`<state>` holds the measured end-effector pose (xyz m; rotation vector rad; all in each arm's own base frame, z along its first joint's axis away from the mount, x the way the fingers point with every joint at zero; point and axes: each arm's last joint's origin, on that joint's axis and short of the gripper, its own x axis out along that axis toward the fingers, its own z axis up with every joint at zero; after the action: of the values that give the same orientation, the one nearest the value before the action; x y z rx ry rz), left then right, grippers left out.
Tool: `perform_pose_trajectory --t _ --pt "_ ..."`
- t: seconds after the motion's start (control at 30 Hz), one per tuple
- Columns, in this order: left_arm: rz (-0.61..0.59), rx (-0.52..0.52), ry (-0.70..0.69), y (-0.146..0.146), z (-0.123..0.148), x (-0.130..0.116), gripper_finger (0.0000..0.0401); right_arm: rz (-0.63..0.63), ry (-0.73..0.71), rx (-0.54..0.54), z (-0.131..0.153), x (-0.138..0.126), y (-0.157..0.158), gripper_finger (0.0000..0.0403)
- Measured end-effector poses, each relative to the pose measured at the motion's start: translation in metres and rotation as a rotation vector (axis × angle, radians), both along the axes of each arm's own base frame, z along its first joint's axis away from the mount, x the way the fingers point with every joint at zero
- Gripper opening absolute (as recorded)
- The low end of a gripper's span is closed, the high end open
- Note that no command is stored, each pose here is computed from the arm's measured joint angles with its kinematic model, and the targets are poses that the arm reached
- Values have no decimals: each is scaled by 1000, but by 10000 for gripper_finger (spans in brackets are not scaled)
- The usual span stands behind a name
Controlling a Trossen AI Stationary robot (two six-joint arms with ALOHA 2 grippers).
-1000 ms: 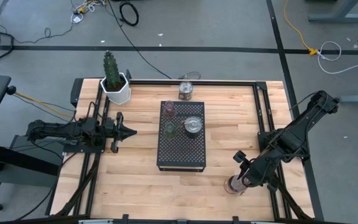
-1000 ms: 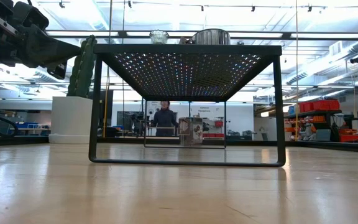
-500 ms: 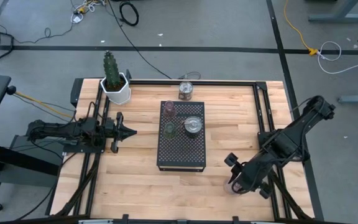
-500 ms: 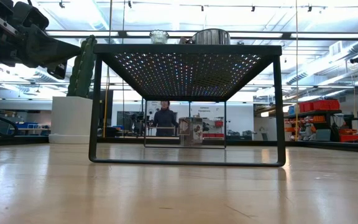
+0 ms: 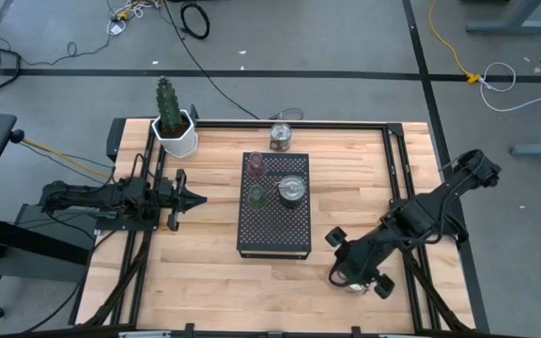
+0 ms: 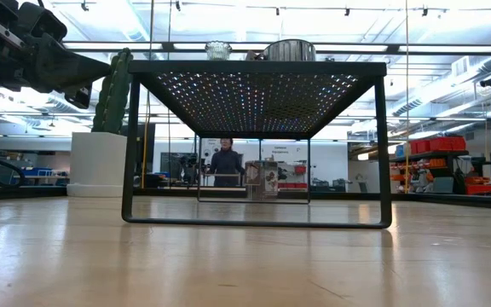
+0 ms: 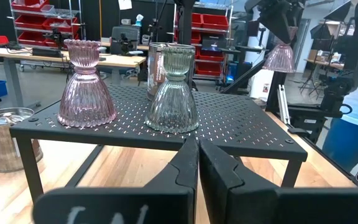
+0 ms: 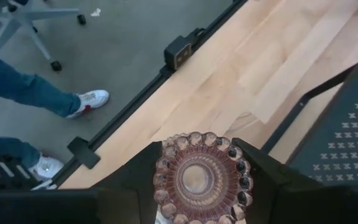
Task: Pick & Place candle stick holders
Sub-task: Put the pink candle vase on the shelf
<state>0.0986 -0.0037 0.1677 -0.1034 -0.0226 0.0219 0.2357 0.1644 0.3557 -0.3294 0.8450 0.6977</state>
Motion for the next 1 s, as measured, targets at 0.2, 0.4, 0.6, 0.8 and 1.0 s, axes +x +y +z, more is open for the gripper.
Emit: perform_pose_trajectory --t 0.2,0.4,0.6,0.8,1.0 --pt "0 0 0 0 0 0 18 -73 -6 12 5 19 -9 165" --pt "0 0 0 0 0 0 18 -163 -17 12 6 39 -23 165" --pt "0 0 0 0 0 0 18 -237 -17 -15 2 55 -37 165" --pt "0 0 0 0 0 0 18 -304 -17 -22 -2 69 -48 165" --pt "0 0 0 0 0 0 18 -382 -4 7 -8 81 -58 165"
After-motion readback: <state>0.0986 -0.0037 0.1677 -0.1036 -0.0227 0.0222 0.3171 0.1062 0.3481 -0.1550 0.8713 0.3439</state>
